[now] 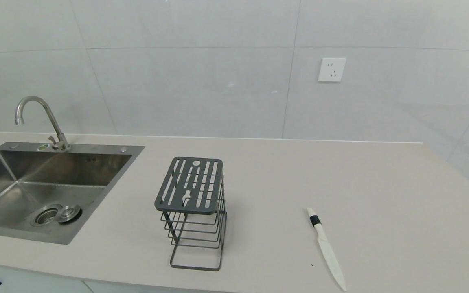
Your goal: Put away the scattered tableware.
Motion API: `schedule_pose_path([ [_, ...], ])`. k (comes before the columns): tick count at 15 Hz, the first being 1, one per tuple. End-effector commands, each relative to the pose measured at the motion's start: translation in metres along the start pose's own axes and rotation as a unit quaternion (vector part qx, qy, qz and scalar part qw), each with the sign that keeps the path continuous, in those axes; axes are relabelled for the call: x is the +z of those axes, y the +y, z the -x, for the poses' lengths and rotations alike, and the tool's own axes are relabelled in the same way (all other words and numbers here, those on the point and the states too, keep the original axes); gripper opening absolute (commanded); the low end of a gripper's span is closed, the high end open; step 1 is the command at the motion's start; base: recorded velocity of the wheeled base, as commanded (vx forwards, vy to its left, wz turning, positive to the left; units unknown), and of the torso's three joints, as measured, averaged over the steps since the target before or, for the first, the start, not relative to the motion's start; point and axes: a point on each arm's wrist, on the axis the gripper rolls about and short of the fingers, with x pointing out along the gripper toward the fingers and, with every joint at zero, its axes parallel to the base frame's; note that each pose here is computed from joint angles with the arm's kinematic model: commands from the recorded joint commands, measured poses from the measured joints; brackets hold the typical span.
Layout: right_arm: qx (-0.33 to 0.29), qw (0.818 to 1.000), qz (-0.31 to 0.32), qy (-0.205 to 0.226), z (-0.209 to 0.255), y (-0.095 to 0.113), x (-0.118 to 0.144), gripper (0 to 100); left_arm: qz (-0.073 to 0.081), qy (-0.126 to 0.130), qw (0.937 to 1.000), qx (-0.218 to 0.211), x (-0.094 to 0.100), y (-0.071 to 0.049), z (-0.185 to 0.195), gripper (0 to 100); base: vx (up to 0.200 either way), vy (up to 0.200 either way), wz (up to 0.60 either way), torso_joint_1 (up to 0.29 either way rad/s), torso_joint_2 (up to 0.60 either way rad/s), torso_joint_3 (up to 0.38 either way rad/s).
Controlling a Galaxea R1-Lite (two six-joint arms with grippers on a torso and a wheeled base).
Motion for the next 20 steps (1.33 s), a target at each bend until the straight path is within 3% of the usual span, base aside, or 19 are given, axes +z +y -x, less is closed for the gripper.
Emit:
schedule_pose_path([
  [1, 0.0, 1.0, 0.0, 0.001, 0.0, 0.0, 0.0, 100, 0.0, 0.0, 1.0, 0.0, 0.0, 0.0, 0.0, 100, 0.0, 0.0, 0.0, 0.163, -0.02, 0.119],
  [4, -0.001, 1.0, -0.005, 0.001, 0.0, 0.0, 0.0, 100, 0.0, 0.0, 1.0, 0.0, 0.0, 0.0, 0.0, 100, 0.0, 0.0, 0.0, 0.03, 0.0, 0.025],
  [5, 0.0, 0.999, -0.01, -0.054, 0.0, 0.0, 0.011, 100, -0.001, 0.0, 1.0, 0.0, 0.0, 0.0, 0.0, 100, 0.0, 0.0, 0.0, 0.0, 0.0, 0.0],
  [6, 0.002, 0.989, -0.008, -0.147, 0.006, 0.001, 0.037, 100, -0.001, 0.0, 1.0, 0.0, 0.0, 0.0, 0.0, 100, 0.0, 0.0, 0.0, 0.0, 0.0, 0.0],
  [7, 0.009, 0.987, -0.004, -0.163, 0.009, 0.002, 0.058, 100, -0.001, 0.0, 1.0, 0.0, 0.0, 0.0, 0.0, 100, 0.0, 0.0, 0.0, 0.0, 0.0, 0.0],
  [10, 0.078, 0.993, 0.0, -0.089, -0.018, 0.005, 0.104, 100, -0.001, 0.0, 1.0, 0.0, 0.0, 0.0, 0.0, 100, 0.0, 0.0, 0.0, 0.0, 0.0, 0.0],
  [11, 0.108, 0.994, -0.002, -0.036, -0.047, 0.007, 0.122, 100, 0.0, 0.0, 1.0, 0.0, 0.0, 0.0, 0.0, 100, 0.0, 0.0, 0.0, 0.0, 0.0, 0.0],
  [13, 0.138, 0.99, 0.006, 0.024, -0.085, 0.012, 0.131, 100, 0.0, 0.0, 1.0, 0.0, 0.0, 0.0, 0.0, 100, 0.0, 0.0, 0.0, 0.0, 0.0, 0.0],
  [18, 0.2, 0.955, -0.004, 0.219, -0.155, 0.027, 0.09, 100, 0.0, 0.001, 1.0, 0.0, 0.0, 0.0, 0.0, 100, 0.0, 0.0, 0.0, 0.0, 0.0, 0.0],
  [20, 0.22, 0.924, 0.002, 0.314, -0.184, 0.04, 0.059, 100, 0.001, 0.001, 1.0, 0.0, 0.0, 0.0, 0.0, 100, 0.0, 0.0, 0.0, 0.0, 0.0, 0.0],
])
